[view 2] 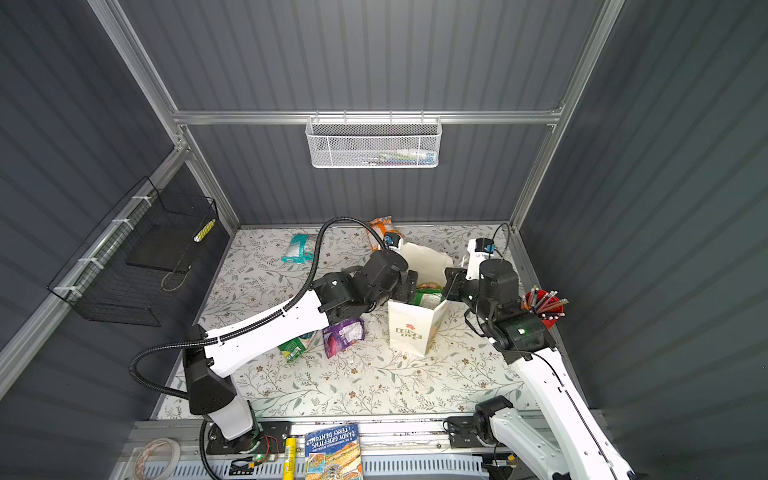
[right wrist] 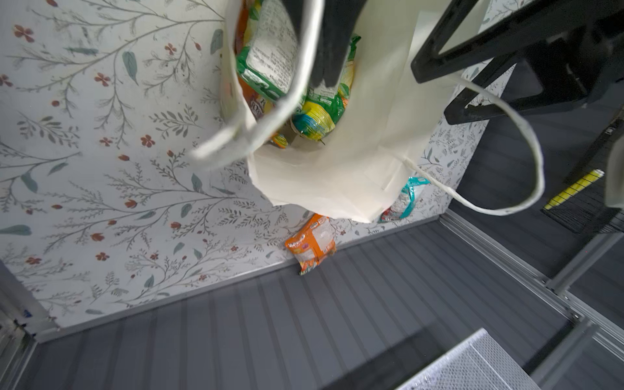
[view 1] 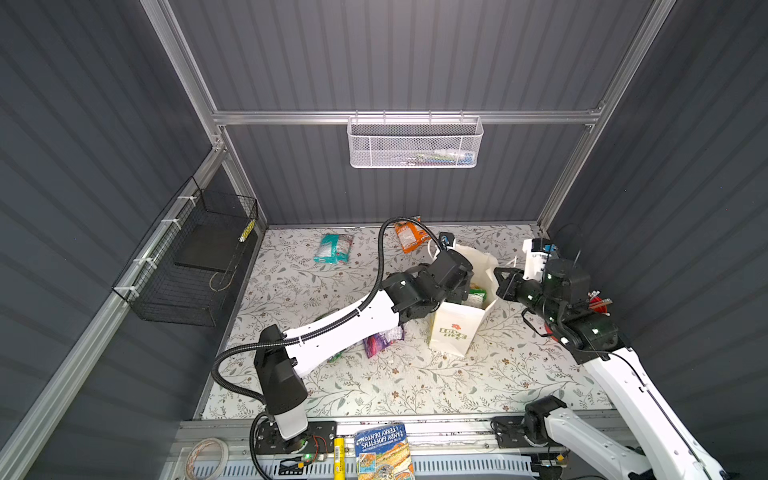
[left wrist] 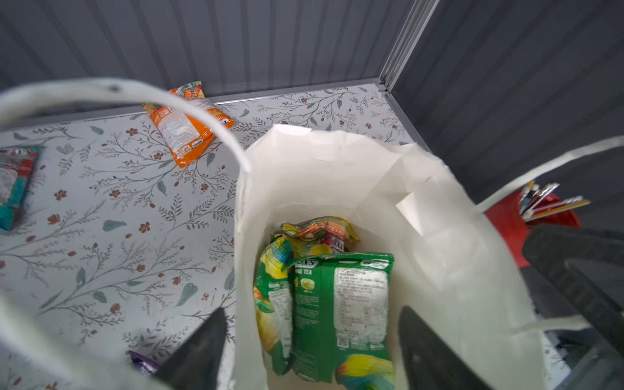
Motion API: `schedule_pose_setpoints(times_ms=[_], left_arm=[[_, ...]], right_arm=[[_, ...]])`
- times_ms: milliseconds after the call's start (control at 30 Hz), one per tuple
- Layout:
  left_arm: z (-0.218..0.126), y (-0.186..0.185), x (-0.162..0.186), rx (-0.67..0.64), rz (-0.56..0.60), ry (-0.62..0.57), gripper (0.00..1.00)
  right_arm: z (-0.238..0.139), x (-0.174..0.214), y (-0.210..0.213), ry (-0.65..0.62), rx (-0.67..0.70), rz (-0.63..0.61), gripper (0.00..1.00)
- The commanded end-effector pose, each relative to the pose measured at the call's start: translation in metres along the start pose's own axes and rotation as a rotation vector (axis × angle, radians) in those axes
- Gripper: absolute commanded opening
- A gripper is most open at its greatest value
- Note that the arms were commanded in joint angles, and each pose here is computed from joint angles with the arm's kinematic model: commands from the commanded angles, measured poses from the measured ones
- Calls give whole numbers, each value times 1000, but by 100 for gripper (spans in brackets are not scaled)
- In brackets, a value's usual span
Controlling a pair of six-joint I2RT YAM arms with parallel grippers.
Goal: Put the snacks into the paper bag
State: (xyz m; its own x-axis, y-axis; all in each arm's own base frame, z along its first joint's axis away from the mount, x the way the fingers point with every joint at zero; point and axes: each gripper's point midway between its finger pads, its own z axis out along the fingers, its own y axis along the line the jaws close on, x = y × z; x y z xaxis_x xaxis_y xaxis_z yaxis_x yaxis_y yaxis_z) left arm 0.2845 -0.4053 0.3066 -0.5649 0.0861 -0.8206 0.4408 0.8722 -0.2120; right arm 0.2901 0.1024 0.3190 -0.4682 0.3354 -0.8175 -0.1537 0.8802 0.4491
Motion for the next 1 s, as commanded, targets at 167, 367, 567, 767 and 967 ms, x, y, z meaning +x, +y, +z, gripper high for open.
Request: schedule_pose_setpoints(times_ms=[167,367,567,767,967], left_arm=[[-69,-21,-36,211,106,-58,100],[-113,33,-33,89,72,-122,100],[-115,113,6,-47,-78,-97,100],[-40,177,32,-53,-269,62,100],[76,204,29,-97,-264,204,100]], right_arm=[[-13,-6,1,-64,-26,22,0],[-24,-7,-1,-116,-35,37,0],[-28,2,1,-112,-67,54,0],[-35,6,1,-121,-86,60,0],[-34,10,0,-118,-91,56,0]])
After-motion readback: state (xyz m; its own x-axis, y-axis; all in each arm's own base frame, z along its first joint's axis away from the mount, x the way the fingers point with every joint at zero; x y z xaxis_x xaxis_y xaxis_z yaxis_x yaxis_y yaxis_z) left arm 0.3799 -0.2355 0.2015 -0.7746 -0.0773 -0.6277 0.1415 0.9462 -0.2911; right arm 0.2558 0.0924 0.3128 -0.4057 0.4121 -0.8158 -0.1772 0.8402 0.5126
